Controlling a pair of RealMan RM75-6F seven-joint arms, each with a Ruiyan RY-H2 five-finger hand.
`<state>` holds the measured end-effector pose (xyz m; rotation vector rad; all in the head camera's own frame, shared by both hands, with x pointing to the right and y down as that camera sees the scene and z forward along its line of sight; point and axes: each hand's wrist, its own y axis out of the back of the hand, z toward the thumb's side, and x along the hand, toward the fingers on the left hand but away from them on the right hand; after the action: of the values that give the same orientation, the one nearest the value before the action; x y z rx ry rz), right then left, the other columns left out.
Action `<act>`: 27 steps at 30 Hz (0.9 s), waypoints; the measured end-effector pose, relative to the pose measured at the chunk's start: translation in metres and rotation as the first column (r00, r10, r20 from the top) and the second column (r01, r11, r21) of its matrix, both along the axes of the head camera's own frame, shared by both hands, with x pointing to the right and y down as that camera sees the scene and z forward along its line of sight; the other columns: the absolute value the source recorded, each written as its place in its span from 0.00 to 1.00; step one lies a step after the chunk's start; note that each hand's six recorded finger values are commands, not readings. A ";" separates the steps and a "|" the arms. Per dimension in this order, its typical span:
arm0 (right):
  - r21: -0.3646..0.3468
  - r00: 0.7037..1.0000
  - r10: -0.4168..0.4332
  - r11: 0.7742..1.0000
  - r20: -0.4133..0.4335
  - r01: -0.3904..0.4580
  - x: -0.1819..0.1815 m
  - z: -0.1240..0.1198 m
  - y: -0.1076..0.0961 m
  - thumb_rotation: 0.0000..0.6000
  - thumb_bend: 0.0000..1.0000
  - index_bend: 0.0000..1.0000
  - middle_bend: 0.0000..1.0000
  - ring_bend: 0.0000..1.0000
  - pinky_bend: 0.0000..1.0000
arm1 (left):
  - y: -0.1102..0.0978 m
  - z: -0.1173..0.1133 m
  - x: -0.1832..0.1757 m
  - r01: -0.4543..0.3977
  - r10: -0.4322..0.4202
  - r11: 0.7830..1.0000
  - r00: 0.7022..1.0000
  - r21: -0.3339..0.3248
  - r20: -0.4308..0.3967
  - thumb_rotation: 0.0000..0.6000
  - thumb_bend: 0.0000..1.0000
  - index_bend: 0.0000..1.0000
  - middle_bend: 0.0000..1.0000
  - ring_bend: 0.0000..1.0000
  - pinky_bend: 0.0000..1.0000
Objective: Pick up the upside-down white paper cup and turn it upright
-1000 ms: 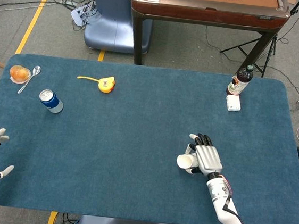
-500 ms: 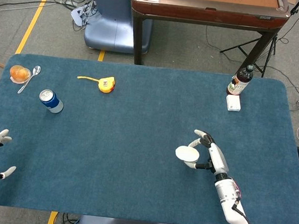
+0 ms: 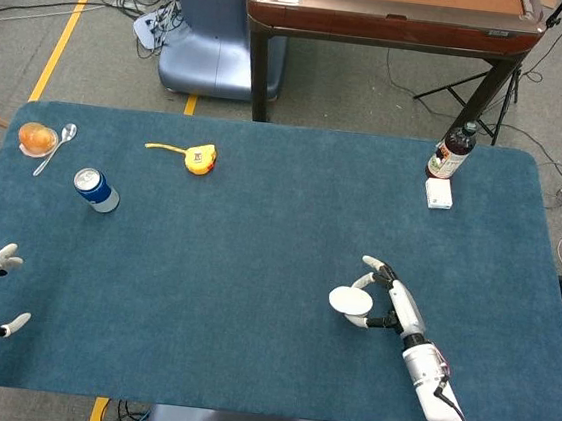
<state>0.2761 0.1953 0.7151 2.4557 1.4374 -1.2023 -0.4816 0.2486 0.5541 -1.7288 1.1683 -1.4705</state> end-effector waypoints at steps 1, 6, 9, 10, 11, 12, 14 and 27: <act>-0.003 1.000 -0.008 1.000 -0.007 0.008 0.001 0.000 0.000 1.00 0.00 0.34 0.06 0.00 0.00 | 0.000 0.000 0.000 0.000 0.000 1.000 1.000 0.000 0.000 1.00 0.14 0.07 0.24 0.30 0.53; -0.015 0.995 -0.069 0.998 -0.066 0.068 0.011 -0.007 -0.001 1.00 0.00 0.13 0.00 0.00 0.00 | 0.000 0.000 0.000 0.000 0.000 1.000 1.000 0.000 0.001 1.00 0.14 0.07 0.24 0.30 0.53; -0.016 0.990 -0.100 0.995 -0.105 0.099 0.018 -0.016 -0.004 1.00 0.00 0.06 0.00 0.00 0.00 | 0.000 0.001 0.001 -0.005 0.005 1.000 1.000 -0.002 0.002 1.00 0.14 0.07 0.24 0.30 0.53; -0.014 0.988 -0.107 0.994 -0.116 0.106 0.021 -0.021 -0.006 1.00 0.00 0.05 0.00 0.00 0.00 | 0.000 0.001 0.001 -0.006 0.006 1.000 1.000 -0.002 0.003 1.00 0.14 0.07 0.24 0.30 0.53; -0.010 0.986 -0.110 0.994 -0.125 0.110 0.023 -0.025 -0.007 1.00 0.00 0.05 0.00 0.00 0.00 | 0.000 0.001 0.002 -0.006 0.006 1.000 1.000 -0.002 0.003 1.00 0.14 0.07 0.24 0.30 0.53; -0.003 0.984 -0.114 0.993 -0.136 0.115 0.026 -0.029 -0.009 1.00 0.00 0.05 0.00 0.00 0.00 | 0.000 0.001 0.002 -0.007 0.007 1.000 1.000 -0.002 0.003 1.00 0.14 0.07 0.24 0.30 0.53; 0.013 0.978 -0.124 0.992 -0.167 0.128 0.033 -0.037 -0.012 1.00 0.00 0.05 0.00 0.00 0.00 | 0.000 0.001 0.002 -0.009 0.009 1.000 1.000 -0.002 0.005 1.00 0.14 0.07 0.24 0.30 0.53; 0.176 0.792 -0.151 0.934 -0.592 0.310 0.083 -0.116 -0.028 1.00 0.00 0.21 0.16 0.00 0.00 | -0.002 -0.008 0.005 -0.022 0.021 0.999 0.999 0.041 0.034 1.00 0.14 0.07 0.24 0.30 0.53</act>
<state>0.3594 0.1672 0.5987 2.6354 1.5200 -2.0762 -0.4764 0.2467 0.5458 -1.6780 1.1517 -1.4470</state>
